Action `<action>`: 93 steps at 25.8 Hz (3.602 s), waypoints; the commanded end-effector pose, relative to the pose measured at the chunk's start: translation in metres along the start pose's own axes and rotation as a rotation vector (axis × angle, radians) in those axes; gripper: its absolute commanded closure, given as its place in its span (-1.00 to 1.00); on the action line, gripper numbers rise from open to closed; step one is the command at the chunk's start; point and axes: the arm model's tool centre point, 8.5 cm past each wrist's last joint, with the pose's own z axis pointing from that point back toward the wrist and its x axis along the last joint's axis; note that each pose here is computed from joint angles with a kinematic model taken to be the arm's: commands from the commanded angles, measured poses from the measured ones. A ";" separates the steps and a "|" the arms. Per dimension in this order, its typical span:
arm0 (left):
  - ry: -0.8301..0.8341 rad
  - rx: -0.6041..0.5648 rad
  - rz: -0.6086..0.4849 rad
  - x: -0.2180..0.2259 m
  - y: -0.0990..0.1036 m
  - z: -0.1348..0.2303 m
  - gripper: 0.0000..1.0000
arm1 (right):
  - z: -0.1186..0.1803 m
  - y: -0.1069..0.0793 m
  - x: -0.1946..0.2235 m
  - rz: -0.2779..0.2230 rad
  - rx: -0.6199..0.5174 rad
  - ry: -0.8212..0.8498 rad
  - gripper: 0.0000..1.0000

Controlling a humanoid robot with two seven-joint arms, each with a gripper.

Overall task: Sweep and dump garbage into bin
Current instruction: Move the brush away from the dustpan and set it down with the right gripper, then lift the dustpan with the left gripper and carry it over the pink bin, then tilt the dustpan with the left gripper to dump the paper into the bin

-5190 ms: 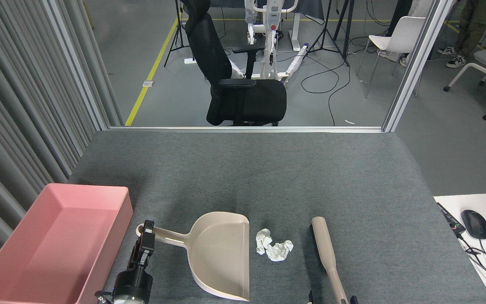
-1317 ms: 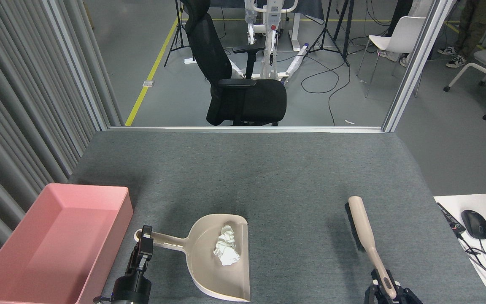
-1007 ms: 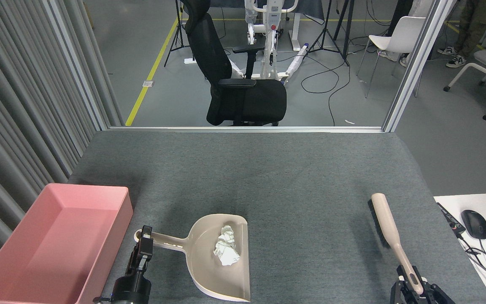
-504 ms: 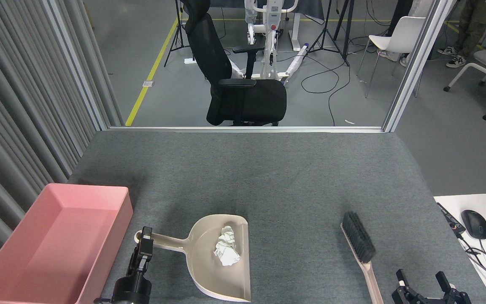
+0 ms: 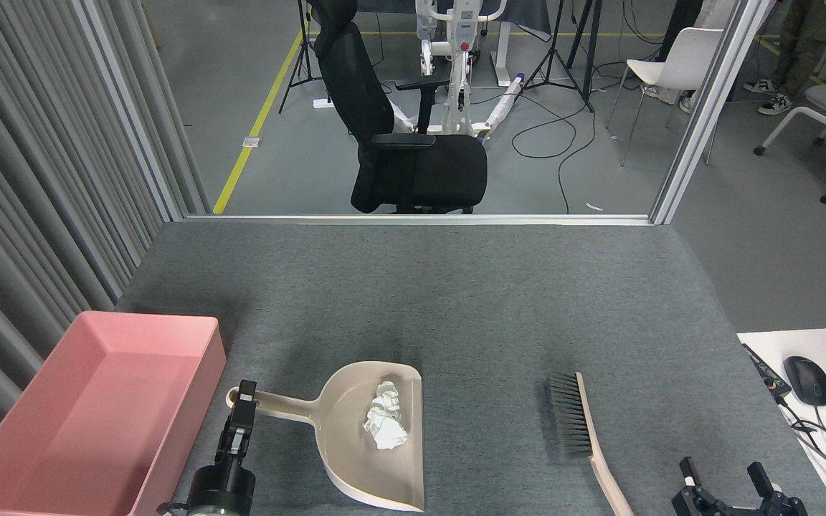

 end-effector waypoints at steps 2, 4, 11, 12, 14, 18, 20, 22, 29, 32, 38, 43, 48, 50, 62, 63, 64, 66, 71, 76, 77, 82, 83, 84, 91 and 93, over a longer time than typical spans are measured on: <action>0.006 0.002 0.068 0.001 0.003 -0.002 0.59 | 0.000 0.000 0.000 -0.001 0.002 0.002 -0.99; 0.016 0.001 0.070 0.000 0.004 -0.002 0.59 | 0.000 0.000 0.000 0.001 0.001 0.001 -0.99; 0.041 -0.003 0.124 -0.003 0.004 -0.001 0.59 | 0.002 0.000 0.000 0.002 0.002 0.000 -0.99; 0.034 0.002 0.129 0.000 0.005 -0.002 0.59 | 0.001 0.000 0.000 0.004 0.001 0.000 -0.99; 0.023 0.011 0.155 0.007 0.009 -0.003 0.59 | 0.003 0.000 0.000 0.004 0.004 0.000 -0.99; -0.003 0.012 0.184 0.024 0.017 -0.005 0.58 | 0.003 0.001 0.000 0.003 0.004 0.002 -0.99; -0.003 0.012 0.187 0.025 0.020 -0.006 0.58 | 0.003 0.001 0.000 0.003 0.006 0.002 -0.99; -0.016 0.010 0.205 0.033 0.024 -0.008 0.57 | 0.003 0.001 -0.001 0.005 0.006 0.001 -0.99; -0.015 0.018 0.237 0.041 0.034 -0.014 0.53 | 0.004 0.001 0.000 0.003 0.008 0.002 -0.99; -0.011 0.030 0.280 0.042 0.049 -0.021 0.51 | 0.003 0.001 0.000 0.005 0.008 0.003 -0.99; -0.021 0.118 0.303 0.047 0.098 -0.035 0.49 | 0.002 0.004 0.005 -0.006 0.010 0.006 -0.99; -0.020 0.159 0.330 0.045 0.117 -0.036 0.49 | 0.002 0.004 0.005 -0.006 0.010 0.006 -0.99; -0.023 0.199 0.331 0.044 0.147 -0.039 0.49 | 0.003 0.004 0.005 -0.007 0.011 0.007 -0.99; -0.031 0.225 0.320 0.044 0.167 -0.040 0.48 | 0.002 0.004 0.005 -0.006 0.010 0.006 -0.99; -0.024 0.361 0.190 0.030 0.317 -0.037 0.48 | 0.003 0.005 0.006 -0.011 0.010 0.007 -0.99; -0.023 0.365 0.181 0.030 0.325 -0.036 0.48 | 0.003 0.005 0.007 -0.014 0.010 0.008 -0.99; -0.027 0.372 0.169 0.032 0.334 -0.034 0.48 | 0.003 0.005 0.008 -0.015 0.010 0.008 -0.99; -0.038 0.381 0.124 0.037 0.351 -0.030 0.48 | 0.003 0.005 0.008 -0.015 0.010 0.005 -0.99; -0.052 0.405 -0.015 0.048 0.399 -0.019 0.48 | 0.002 0.004 0.006 -0.012 0.008 0.002 -0.99; -0.066 0.412 -0.153 0.058 0.434 -0.010 0.48 | 0.003 0.004 0.007 -0.013 0.008 0.001 -0.99; -0.066 0.409 -0.182 0.060 0.438 -0.009 0.48 | 0.003 0.004 0.006 -0.012 0.007 0.002 -0.99; -0.091 0.374 -0.325 0.088 0.466 -0.004 0.47 | 0.003 0.004 0.005 -0.009 0.008 0.002 -0.99; -0.096 0.363 -0.369 0.094 0.469 -0.005 0.47 | 0.003 0.004 0.005 -0.009 0.008 0.002 -0.99; -0.099 0.352 -0.428 0.101 0.474 -0.005 0.47 | 0.004 0.004 0.005 -0.011 0.010 0.003 -0.99; -0.119 0.306 -0.616 0.120 0.471 -0.009 0.46 | 0.004 0.005 0.005 -0.012 0.008 0.003 -0.99; -0.137 0.301 -0.629 0.129 0.469 -0.011 0.45 | 0.004 0.005 0.005 -0.012 0.008 0.003 -0.99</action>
